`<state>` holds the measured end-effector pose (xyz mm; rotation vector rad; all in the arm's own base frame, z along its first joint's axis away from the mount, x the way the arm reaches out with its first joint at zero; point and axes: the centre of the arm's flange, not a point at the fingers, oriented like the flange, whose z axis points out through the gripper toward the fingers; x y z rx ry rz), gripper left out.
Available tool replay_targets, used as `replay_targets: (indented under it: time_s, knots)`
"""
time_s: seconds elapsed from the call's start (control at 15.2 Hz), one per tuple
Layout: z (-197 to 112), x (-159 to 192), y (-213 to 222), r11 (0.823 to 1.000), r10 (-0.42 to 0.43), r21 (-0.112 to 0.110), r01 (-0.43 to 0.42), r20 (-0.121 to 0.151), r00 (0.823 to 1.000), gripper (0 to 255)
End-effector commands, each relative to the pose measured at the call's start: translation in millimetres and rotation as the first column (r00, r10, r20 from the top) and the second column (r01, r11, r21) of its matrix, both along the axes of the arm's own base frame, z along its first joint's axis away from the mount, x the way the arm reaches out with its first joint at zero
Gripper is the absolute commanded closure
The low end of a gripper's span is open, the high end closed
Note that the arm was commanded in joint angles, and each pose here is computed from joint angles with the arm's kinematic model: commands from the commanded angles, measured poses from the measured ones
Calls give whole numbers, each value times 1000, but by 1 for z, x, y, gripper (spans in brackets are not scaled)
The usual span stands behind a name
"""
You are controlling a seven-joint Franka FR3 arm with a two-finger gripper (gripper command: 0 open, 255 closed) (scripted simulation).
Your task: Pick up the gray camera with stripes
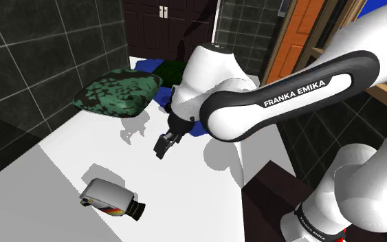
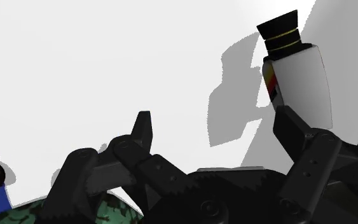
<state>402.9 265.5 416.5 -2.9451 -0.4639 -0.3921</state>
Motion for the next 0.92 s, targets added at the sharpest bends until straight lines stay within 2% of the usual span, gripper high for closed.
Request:
replay_targets:
  time_s: [0.0,0.4,0.86]
  knots:
    - [-16,3,22,999,33,-2,-33,11,999,0]
    - [-62,11,84,992,129,-14,-128,39,991,0]
    - [-117,15,157,971,239,-33,-237,71,969,0]
